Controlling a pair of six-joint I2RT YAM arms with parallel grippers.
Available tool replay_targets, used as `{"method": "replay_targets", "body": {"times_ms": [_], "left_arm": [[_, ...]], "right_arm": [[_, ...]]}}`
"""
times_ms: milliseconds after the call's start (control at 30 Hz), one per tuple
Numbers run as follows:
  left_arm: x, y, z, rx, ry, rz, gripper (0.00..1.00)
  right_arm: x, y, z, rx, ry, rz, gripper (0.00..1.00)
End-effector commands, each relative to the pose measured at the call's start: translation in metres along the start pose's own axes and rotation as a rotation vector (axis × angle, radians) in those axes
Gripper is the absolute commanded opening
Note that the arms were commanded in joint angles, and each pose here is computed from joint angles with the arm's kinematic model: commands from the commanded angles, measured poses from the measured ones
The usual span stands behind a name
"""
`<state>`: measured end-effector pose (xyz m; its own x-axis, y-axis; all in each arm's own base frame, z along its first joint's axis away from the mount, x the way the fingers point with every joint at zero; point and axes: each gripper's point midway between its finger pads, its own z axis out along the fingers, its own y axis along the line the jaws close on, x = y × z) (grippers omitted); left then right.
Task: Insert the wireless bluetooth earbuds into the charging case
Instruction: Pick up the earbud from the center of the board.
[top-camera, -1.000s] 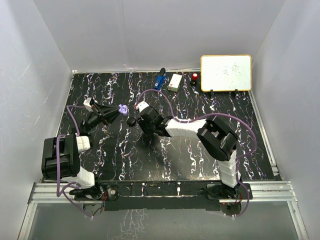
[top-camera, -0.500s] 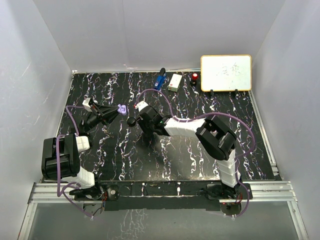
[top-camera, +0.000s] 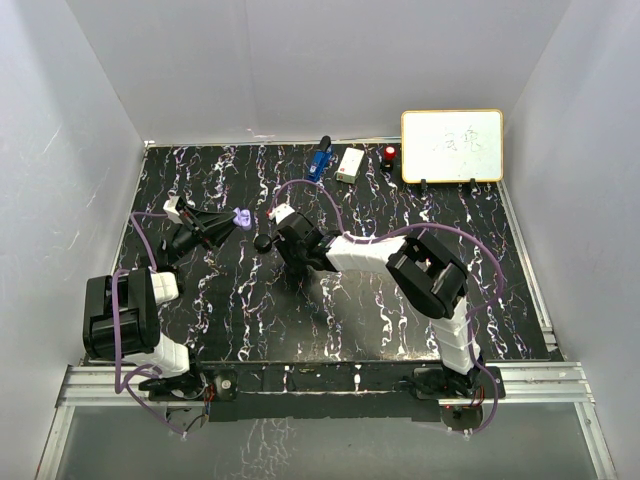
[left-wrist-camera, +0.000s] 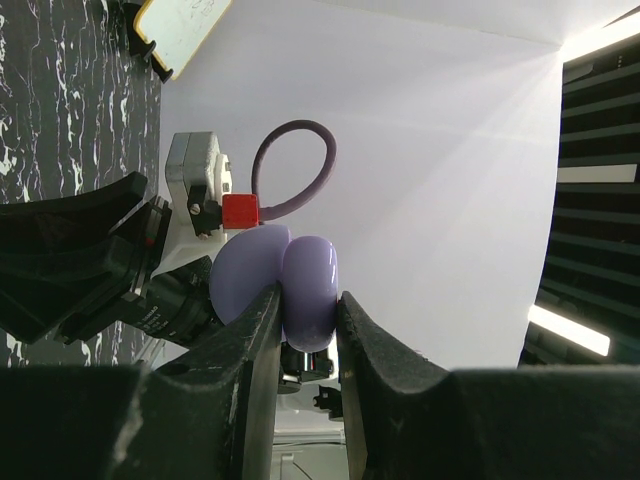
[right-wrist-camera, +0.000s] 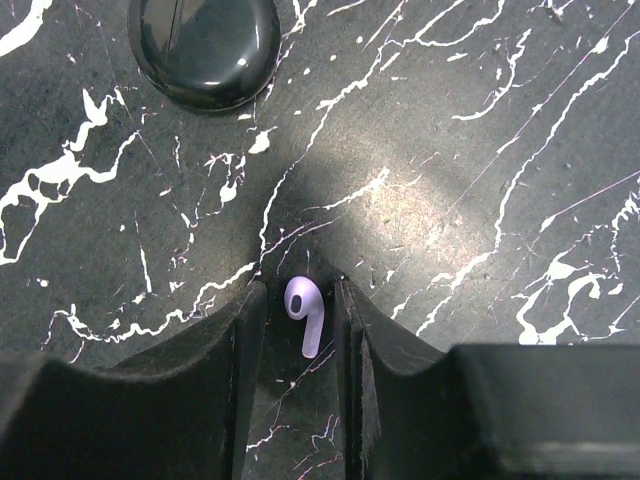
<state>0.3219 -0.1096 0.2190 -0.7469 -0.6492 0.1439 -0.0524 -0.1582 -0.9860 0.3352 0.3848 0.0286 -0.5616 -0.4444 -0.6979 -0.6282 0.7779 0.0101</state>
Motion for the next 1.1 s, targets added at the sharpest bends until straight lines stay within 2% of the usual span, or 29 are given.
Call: {"method": "replay_targets", "body": {"times_ms": [0,767,867,1067], "left_arm": [[0.015,-0.025,-0.006,0.084,0.042,0.146,0.0],[0.015,-0.021,-0.008,0.078,0.039,0.143,0.0],[0.016,-0.019,-0.008,0.07,0.042,0.144,0.0],[0.017,-0.016,-0.008,0.051,0.045,0.142,0.0]], "right_arm": [[-0.02,0.003,0.0,-0.01,-0.046,0.009,0.31],[-0.023,-0.006,-0.006,0.037,-0.047,0.012,0.16],[-0.036,-0.006,-0.014,0.028,-0.096,0.022,0.15],[-0.078,-0.015,-0.055,-0.057,-0.288,0.085,0.14]]}}
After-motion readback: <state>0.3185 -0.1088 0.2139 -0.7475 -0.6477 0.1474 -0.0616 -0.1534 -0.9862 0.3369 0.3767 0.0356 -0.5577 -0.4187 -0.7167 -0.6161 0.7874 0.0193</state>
